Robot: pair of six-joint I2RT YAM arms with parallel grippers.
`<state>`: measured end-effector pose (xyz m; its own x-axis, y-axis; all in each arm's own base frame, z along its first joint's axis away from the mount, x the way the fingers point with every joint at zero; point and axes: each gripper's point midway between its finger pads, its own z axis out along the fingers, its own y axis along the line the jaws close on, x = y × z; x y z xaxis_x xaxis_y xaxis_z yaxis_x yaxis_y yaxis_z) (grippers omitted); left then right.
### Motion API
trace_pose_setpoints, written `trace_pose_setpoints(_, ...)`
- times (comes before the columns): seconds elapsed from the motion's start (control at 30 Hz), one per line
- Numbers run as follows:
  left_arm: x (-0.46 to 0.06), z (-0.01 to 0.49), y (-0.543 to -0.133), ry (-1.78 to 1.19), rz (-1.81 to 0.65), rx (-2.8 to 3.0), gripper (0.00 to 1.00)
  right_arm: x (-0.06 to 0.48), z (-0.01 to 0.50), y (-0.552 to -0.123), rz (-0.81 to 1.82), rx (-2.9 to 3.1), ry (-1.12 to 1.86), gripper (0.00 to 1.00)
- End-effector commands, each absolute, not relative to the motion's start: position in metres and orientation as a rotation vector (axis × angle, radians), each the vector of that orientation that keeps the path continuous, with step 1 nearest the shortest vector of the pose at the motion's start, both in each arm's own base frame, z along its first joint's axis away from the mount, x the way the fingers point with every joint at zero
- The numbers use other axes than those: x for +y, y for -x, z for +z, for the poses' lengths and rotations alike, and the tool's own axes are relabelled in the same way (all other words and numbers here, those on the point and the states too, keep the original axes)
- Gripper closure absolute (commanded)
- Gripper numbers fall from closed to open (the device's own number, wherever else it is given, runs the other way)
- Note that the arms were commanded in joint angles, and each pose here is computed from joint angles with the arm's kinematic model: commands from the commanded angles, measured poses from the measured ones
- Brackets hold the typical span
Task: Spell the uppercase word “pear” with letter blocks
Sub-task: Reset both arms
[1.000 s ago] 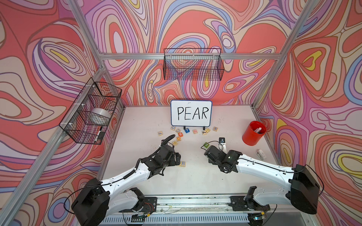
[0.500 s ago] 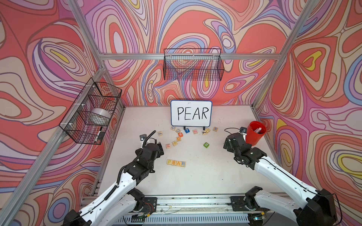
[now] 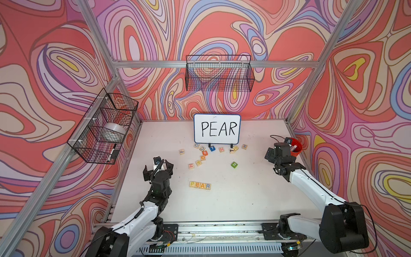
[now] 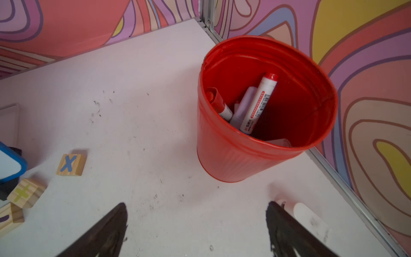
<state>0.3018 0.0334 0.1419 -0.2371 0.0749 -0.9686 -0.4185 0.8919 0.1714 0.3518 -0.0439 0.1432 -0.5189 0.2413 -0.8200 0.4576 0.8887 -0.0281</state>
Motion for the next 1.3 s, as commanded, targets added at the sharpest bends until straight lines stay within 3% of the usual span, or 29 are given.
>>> trace_pose_setpoints(0.0, 0.025, 0.149, -0.319, 0.22, 0.409, 1.681, 0.0, -0.062, 0.155, -0.362, -0.365, 1.99, -0.528, 0.01)
trace_pose_setpoints(0.13, 0.018, 0.144, -0.341, 0.161, 0.438, 1.662, 0.0, -0.09, 0.14, -0.357, -0.387, 1.988, -0.588, 0.02)
trace_pose_setpoints(0.47, 0.012, 0.12, -0.362, 0.125, 0.309, 1.725, 0.0, -0.062, 0.128, -0.403, -0.174, 1.887, -0.394, 0.02)
trace_pose_setpoints(1.27, 0.019, 0.09, -0.392, 0.118, 0.156, 1.922, 0.0, -0.024, 0.095, -0.423, -0.031, 1.834, -0.13, 0.02)
